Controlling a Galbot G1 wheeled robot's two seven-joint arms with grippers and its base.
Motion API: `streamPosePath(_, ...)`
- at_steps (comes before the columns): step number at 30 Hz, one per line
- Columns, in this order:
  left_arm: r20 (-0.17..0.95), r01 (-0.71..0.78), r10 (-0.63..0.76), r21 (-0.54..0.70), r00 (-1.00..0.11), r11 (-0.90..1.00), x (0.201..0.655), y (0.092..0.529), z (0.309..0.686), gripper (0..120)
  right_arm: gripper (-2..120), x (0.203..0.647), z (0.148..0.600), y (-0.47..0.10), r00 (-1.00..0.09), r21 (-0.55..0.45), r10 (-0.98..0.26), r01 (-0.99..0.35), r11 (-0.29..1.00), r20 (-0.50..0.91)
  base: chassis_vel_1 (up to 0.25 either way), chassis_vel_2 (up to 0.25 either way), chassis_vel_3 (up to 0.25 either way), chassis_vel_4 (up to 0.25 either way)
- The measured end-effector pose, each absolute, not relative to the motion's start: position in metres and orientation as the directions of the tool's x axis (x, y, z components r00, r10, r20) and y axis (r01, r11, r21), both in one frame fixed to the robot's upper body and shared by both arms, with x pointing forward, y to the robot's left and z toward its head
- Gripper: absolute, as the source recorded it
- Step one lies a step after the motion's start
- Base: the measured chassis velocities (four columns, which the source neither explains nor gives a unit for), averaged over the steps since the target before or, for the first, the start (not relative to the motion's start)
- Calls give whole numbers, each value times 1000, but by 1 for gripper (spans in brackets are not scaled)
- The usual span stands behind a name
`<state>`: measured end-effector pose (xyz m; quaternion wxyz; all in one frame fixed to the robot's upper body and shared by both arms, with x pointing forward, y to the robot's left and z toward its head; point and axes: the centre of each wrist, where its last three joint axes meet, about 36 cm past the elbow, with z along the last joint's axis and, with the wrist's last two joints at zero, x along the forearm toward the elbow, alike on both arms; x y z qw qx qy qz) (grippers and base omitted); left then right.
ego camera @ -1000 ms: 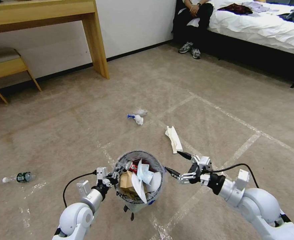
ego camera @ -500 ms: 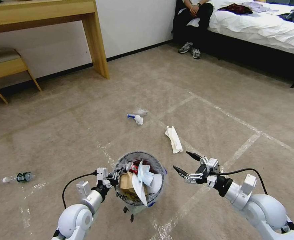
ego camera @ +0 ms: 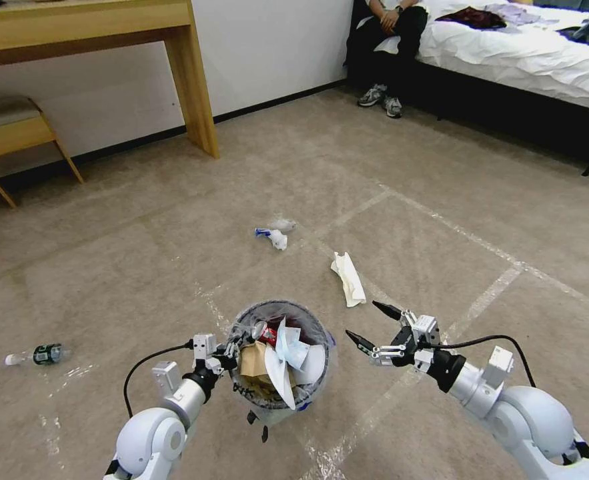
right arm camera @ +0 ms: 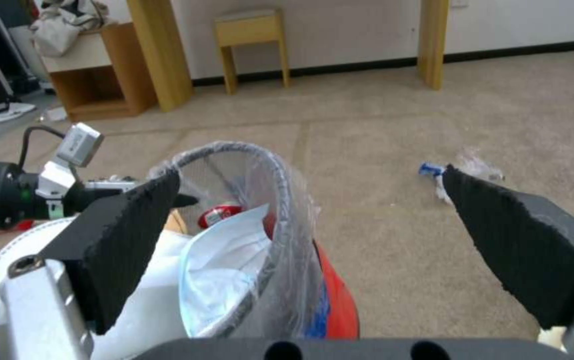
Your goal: Pick up the trash bin and place the garbage on the floor into it.
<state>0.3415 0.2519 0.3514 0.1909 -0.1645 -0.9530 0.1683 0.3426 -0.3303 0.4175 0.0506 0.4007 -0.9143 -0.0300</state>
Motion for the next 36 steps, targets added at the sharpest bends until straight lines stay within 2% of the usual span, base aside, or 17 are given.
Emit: streamPosePath(36, 321, 245, 376, -383, -869, 891, 346, 246, 345, 1, 100, 347, 407, -334, -660, 113, -748, -740, 663, 69, 0, 0, 0, 0)
